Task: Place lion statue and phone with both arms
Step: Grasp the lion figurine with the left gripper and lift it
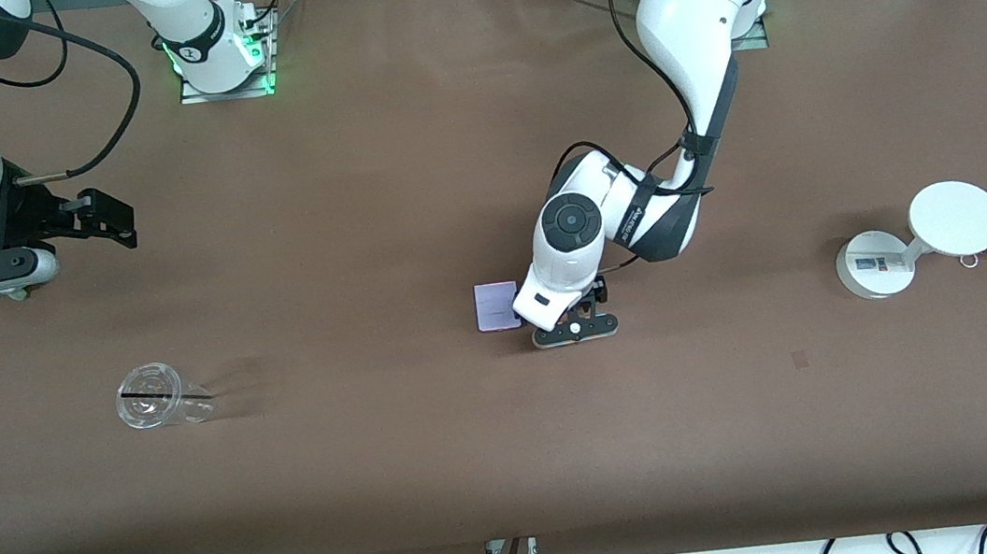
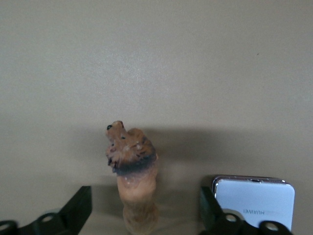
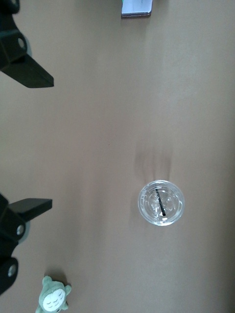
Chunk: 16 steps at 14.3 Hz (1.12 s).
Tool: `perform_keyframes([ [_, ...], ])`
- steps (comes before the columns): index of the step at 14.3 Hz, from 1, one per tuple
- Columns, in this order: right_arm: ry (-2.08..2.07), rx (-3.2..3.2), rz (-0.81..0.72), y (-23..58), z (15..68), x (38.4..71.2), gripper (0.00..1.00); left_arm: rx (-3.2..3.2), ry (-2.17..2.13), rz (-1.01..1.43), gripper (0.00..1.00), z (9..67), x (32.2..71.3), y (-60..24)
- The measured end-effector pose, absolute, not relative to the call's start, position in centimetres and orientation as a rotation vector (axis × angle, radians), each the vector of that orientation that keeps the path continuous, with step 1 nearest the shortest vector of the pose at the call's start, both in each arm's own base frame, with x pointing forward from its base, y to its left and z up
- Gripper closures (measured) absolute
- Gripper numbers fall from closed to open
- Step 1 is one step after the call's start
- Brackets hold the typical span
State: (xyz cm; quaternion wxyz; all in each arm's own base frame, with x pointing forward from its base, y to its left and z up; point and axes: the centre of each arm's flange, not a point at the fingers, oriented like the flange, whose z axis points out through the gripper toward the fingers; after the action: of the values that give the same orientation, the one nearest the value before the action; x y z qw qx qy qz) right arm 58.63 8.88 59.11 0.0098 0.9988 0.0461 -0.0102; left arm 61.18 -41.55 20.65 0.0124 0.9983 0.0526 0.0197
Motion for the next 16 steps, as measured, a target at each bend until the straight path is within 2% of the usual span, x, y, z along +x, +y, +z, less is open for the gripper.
perform_keyframes([
  [1, 0.144, 3.118, -0.032, 8.9, 59.1, 58.6, 0.0, 3.11, 0.164, 0.067, 0.05, 20.7, 61.3, -41.6],
  [2, 0.144, 3.118, -0.032, 8.9, 59.1, 58.6, 0.0, 3.107, 0.165, 0.073, 0.11, 20.8, 61.4, -41.6],
  [5, 0.144, 3.118, -0.032, 8.9, 59.1, 58.6, 0.0, 3.103, 0.166, 0.082, 0.45, 21.1, 61.6, -41.7],
  [7, 0.144, 3.118, -0.032, 8.9, 59.1, 58.6, 0.0, 3.103, 0.166, 0.083, 0.64, 21.2, 61.7, -41.7],
  [11, 0.144, 3.118, -0.032, 8.9, 59.1, 58.6, 0.0, 3.102, 0.174, 0.1, 0.67, 21.5, 62.2, -41.4],
  [16, 0.144, 3.118, -0.032, 8.9, 59.1, 58.6, 0.0, 3.078, 0.227, 0.185, 0.67, 25.3, 65.8, -37.4],
])
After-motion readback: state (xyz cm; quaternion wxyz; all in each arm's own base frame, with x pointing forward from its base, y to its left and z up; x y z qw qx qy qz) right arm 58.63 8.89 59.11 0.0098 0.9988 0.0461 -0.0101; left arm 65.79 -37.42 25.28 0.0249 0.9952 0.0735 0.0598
